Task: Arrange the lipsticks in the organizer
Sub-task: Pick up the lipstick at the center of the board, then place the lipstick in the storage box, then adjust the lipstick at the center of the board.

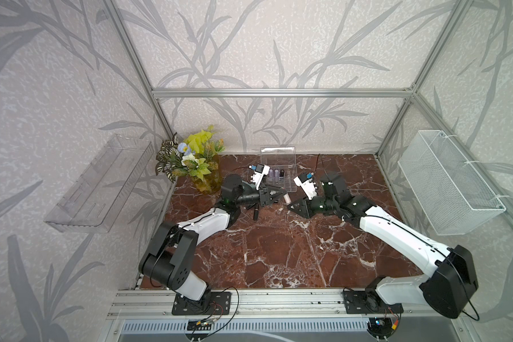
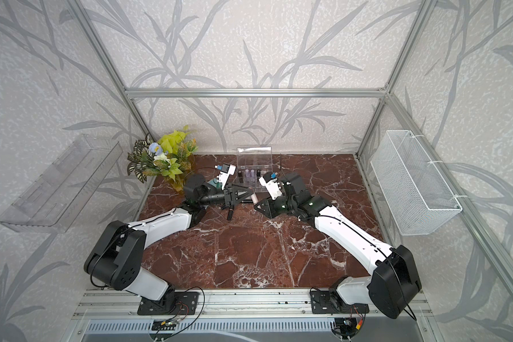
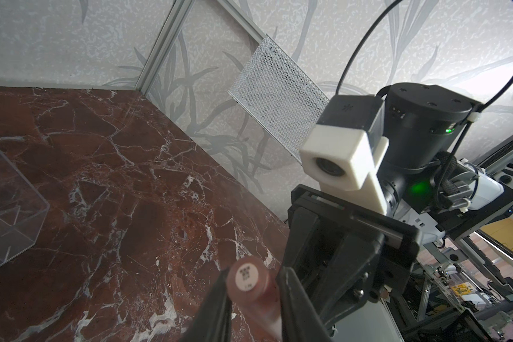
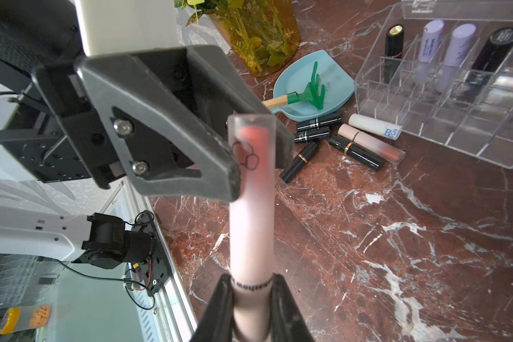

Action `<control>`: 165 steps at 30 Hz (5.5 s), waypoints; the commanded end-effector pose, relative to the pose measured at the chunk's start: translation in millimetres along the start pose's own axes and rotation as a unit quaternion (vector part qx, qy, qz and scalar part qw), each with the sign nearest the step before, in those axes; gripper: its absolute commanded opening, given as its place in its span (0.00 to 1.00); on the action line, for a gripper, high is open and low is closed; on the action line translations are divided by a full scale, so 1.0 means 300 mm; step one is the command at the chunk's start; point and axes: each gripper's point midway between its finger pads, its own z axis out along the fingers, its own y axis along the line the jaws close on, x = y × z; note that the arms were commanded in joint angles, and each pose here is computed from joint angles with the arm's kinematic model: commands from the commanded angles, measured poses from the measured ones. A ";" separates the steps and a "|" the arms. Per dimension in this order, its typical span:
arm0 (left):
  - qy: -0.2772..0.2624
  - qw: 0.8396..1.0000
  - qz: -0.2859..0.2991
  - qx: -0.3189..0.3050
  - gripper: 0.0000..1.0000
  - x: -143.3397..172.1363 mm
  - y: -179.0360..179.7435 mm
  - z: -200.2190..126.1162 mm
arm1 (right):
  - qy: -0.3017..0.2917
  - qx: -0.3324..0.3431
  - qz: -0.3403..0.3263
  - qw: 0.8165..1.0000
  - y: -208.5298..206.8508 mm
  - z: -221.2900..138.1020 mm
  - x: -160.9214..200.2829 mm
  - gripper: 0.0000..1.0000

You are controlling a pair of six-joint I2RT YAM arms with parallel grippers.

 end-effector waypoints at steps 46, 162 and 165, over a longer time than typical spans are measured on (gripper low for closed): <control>0.008 1.000 0.025 0.007 0.08 -0.039 -0.038 0.052 | -0.002 0.020 -0.013 1.000 0.009 -0.015 -0.002 0.35; -0.291 0.753 0.081 -0.585 0.61 -0.171 0.376 -0.669 | 0.155 0.206 -0.011 0.966 -0.070 0.364 0.086 0.87; -0.313 0.751 0.049 -0.579 0.61 -0.148 0.390 -0.749 | 0.159 0.215 -0.007 0.964 -0.083 0.421 0.079 0.84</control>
